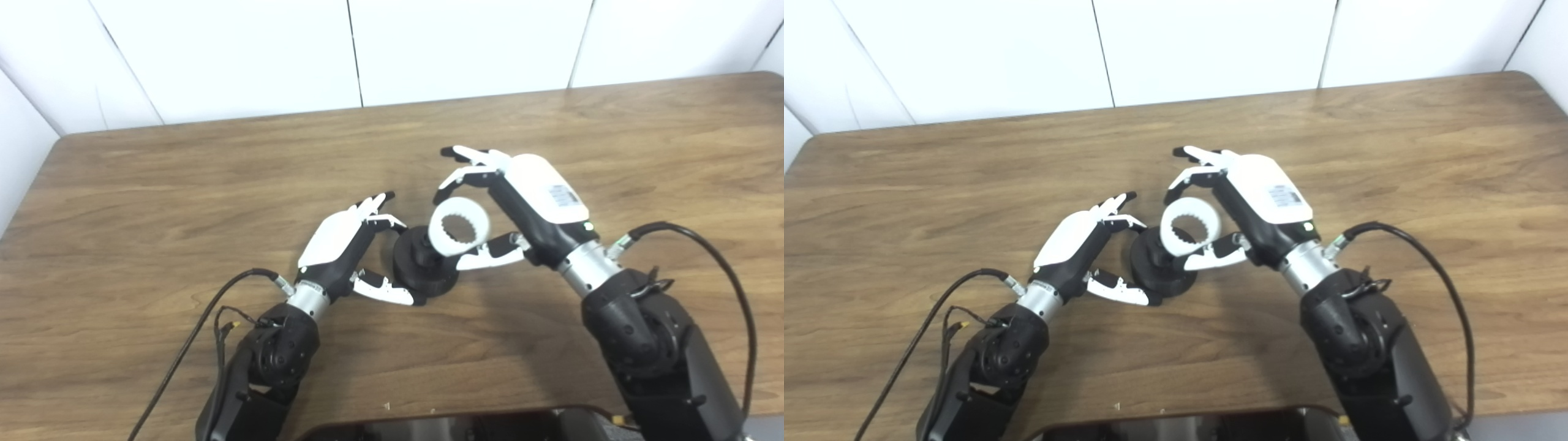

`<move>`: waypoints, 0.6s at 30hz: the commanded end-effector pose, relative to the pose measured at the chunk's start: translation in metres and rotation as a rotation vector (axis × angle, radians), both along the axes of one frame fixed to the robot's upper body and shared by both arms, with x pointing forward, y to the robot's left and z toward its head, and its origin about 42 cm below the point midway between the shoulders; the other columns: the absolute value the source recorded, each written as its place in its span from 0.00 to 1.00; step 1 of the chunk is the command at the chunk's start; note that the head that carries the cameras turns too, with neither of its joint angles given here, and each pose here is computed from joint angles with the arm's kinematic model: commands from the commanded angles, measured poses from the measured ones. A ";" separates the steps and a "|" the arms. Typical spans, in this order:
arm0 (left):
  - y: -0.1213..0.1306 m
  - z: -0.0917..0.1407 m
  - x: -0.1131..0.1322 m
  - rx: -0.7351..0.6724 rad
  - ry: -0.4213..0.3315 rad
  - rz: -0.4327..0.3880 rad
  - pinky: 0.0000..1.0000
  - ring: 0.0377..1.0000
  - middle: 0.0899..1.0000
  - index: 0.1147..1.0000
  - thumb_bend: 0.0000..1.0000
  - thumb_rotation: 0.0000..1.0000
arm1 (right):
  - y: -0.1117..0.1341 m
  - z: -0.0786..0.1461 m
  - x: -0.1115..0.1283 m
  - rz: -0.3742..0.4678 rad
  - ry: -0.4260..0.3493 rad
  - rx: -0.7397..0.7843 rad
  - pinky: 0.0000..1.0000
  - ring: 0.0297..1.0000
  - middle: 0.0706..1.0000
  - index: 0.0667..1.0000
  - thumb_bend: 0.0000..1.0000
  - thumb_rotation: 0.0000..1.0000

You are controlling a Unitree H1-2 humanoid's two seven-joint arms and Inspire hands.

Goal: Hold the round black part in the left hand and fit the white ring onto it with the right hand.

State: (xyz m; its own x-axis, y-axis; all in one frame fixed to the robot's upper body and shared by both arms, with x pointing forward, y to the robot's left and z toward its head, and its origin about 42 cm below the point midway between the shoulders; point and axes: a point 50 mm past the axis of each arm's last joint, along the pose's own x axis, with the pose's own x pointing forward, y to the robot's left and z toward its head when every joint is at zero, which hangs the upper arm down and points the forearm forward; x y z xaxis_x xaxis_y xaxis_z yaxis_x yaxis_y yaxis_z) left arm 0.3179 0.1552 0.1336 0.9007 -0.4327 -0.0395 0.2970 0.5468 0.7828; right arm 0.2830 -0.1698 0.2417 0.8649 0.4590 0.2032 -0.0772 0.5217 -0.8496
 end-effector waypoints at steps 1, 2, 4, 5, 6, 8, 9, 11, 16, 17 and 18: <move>-0.005 0.020 0.009 0.008 -0.085 -0.012 1.00 1.00 1.00 0.55 0.96 0.34 | 0.010 0.011 0.002 0.042 -0.065 0.012 0.89 0.86 0.88 0.46 0.52 0.15; -0.006 0.020 0.009 0.013 -0.089 -0.013 1.00 1.00 1.00 0.56 0.96 0.34 | 0.012 0.011 0.002 0.047 -0.063 0.016 0.89 0.86 0.88 0.46 0.52 0.16; -0.007 0.019 0.009 0.019 -0.093 -0.015 1.00 1.00 1.00 0.55 0.96 0.32 | 0.016 0.009 0.003 0.056 -0.063 0.017 0.88 0.85 0.88 0.46 0.52 0.15; -0.007 0.018 0.009 0.021 -0.094 -0.016 1.00 1.00 1.00 0.55 0.96 0.32 | 0.018 0.008 0.003 0.060 -0.063 0.018 0.88 0.85 0.88 0.46 0.52 0.15; -0.008 0.018 0.009 0.023 -0.094 -0.017 1.00 1.00 1.00 0.55 0.96 0.31 | 0.021 0.007 0.003 0.065 -0.062 0.017 0.87 0.85 0.88 0.46 0.52 0.15; -0.009 0.018 0.009 0.022 -0.093 -0.017 1.00 1.00 1.00 0.55 0.96 0.31 | 0.024 0.006 0.003 0.072 -0.054 0.013 0.88 0.85 0.88 0.46 0.52 0.15; -0.010 0.018 0.008 0.019 -0.092 -0.017 1.00 1.00 1.00 0.55 0.96 0.31 | 0.026 0.004 0.004 0.076 -0.047 0.008 0.88 0.85 0.88 0.46 0.52 0.15; -0.011 0.018 0.008 0.014 -0.090 -0.019 1.00 1.00 1.00 0.55 0.96 0.32 | 0.029 0.002 0.004 0.081 -0.036 0.002 0.88 0.85 0.88 0.46 0.52 0.15; -0.012 0.020 0.007 0.005 -0.087 -0.022 1.00 1.00 1.00 0.55 0.96 0.34 | 0.032 -0.007 0.006 0.088 -0.019 -0.003 0.87 0.85 0.88 0.46 0.52 0.15; -0.013 0.020 0.006 0.002 -0.088 -0.023 1.00 1.00 1.00 0.55 0.96 0.35 | 0.032 -0.008 0.007 0.086 -0.016 -0.004 0.87 0.85 0.88 0.46 0.52 0.15; -0.013 0.020 0.006 0.001 -0.090 -0.022 1.00 1.00 1.00 0.55 0.96 0.35 | 0.032 -0.010 0.007 0.084 -0.014 -0.004 0.87 0.85 0.88 0.46 0.52 0.15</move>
State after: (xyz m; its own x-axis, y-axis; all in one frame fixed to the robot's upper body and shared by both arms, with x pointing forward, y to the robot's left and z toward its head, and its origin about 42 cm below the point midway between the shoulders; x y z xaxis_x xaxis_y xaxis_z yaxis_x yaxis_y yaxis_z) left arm 0.3174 0.1490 0.1344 0.8977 -0.4394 -0.0332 0.2896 0.5314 0.7961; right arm 0.2864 -0.1425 0.2198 0.8430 0.5181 0.1448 -0.1571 0.4945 -0.8548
